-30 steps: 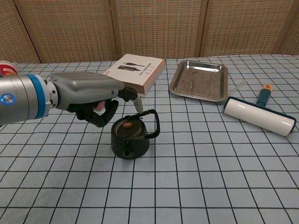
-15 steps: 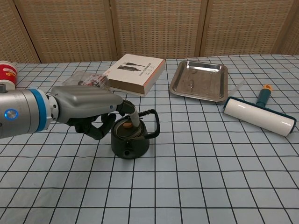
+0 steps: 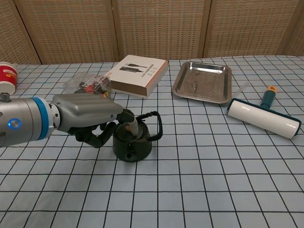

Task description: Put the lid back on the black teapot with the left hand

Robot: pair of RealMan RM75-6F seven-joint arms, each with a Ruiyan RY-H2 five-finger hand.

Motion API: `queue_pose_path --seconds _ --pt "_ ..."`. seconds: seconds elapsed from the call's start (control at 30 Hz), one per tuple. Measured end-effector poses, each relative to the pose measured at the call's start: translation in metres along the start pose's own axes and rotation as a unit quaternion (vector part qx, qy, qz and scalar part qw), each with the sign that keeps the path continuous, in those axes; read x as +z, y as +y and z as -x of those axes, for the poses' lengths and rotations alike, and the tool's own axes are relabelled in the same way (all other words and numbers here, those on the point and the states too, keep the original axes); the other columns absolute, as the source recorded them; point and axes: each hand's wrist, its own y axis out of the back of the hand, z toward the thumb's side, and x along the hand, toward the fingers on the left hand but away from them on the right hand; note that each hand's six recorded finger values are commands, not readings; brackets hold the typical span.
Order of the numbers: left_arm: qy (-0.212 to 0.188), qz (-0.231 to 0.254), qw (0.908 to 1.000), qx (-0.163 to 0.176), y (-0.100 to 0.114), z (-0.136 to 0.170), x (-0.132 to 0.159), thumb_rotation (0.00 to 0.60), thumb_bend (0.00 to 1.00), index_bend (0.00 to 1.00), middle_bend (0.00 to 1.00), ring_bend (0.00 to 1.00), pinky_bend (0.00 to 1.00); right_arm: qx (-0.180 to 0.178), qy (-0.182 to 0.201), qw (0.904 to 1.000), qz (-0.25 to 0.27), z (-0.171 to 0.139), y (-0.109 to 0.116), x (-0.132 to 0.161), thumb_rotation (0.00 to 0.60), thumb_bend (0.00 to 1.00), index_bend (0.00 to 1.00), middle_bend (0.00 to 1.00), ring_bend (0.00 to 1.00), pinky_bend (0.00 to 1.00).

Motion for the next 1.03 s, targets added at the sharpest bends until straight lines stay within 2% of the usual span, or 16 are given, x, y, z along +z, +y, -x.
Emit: queue_pose_path --seconds 0.23,0.3,0.33,0.43,0.47,0.5,0.6,0.73,0.83,0.9,1.03 --pt "0.001 0.009 0.9997 0.021 0.011 0.003 -0.001 0.600 1.00 0.23 0.12 0.17 0.34 -0.001 0.000 1.0000 0.000 0.000 0.001 0.000 0.600 0.00 0.00 0.00 0.00 0.00" --pt "0.000 0.015 0.9992 0.036 0.019 0.006 -0.003 0.600 0.94 0.20 0.09 0.15 0.31 0.000 0.000 1.0000 0.000 0.000 0.000 0.000 0.600 0.00 0.00 0.00 0.00 0.00" --pt "0.000 0.017 0.9989 0.045 0.023 0.008 -0.004 0.600 0.82 0.17 0.06 0.11 0.26 0.001 0.001 1.0000 0.000 0.000 0.000 0.000 0.600 0.00 0.00 0.00 0.00 0.00" --pt "0.004 0.019 0.9966 0.080 0.039 0.017 -0.012 0.600 0.19 0.02 0.00 0.01 0.08 0.001 0.002 1.0000 0.001 0.000 0.000 0.001 0.600 0.00 0.00 0.00 0.00 0.00" --pt "0.010 0.018 0.9950 0.097 0.046 0.023 -0.018 0.600 0.05 0.00 0.00 0.00 0.02 0.001 0.002 1.0000 0.001 0.000 0.000 0.001 0.600 0.00 0.00 0.00 0.00 0.00" --pt "0.017 0.018 0.9935 0.111 0.051 0.029 -0.023 0.600 0.01 0.00 0.00 0.00 0.00 0.001 0.002 1.0000 0.001 -0.001 0.000 0.001 0.600 0.00 0.00 0.00 0.00 0.00" --pt "0.051 0.019 0.9863 0.156 0.063 0.053 -0.049 0.600 0.00 0.00 0.00 0.00 0.00 0.000 0.003 1.0000 0.000 -0.001 0.000 0.001 0.600 0.00 0.00 0.00 0.00 0.00" --pt "0.121 0.030 0.9710 0.204 0.063 0.095 -0.090 0.600 0.00 0.00 0.00 0.00 0.00 -0.002 0.006 1.0000 -0.001 -0.003 0.002 0.004 0.600 0.00 0.00 0.00 0.00 0.00" --pt "0.189 0.045 0.9535 0.230 0.048 0.137 -0.125 0.600 0.00 0.00 0.00 0.00 0.00 -0.004 0.008 1.0000 -0.003 -0.004 0.003 0.006 0.600 0.00 0.00 0.00 0.00 0.00" --pt "0.235 0.065 0.9401 0.238 0.030 0.173 -0.147 0.600 0.00 0.00 0.00 0.00 0.00 -0.004 0.010 0.9999 -0.006 -0.005 0.003 0.008 0.600 0.00 0.00 0.00 0.00 0.00" --pt "0.278 0.097 0.9268 0.234 0.002 0.219 -0.169 0.600 0.00 0.00 0.00 0.00 0.00 -0.003 0.014 0.9998 -0.011 -0.006 0.002 0.010 0.600 0.00 0.00 0.00 0.00 0.00"
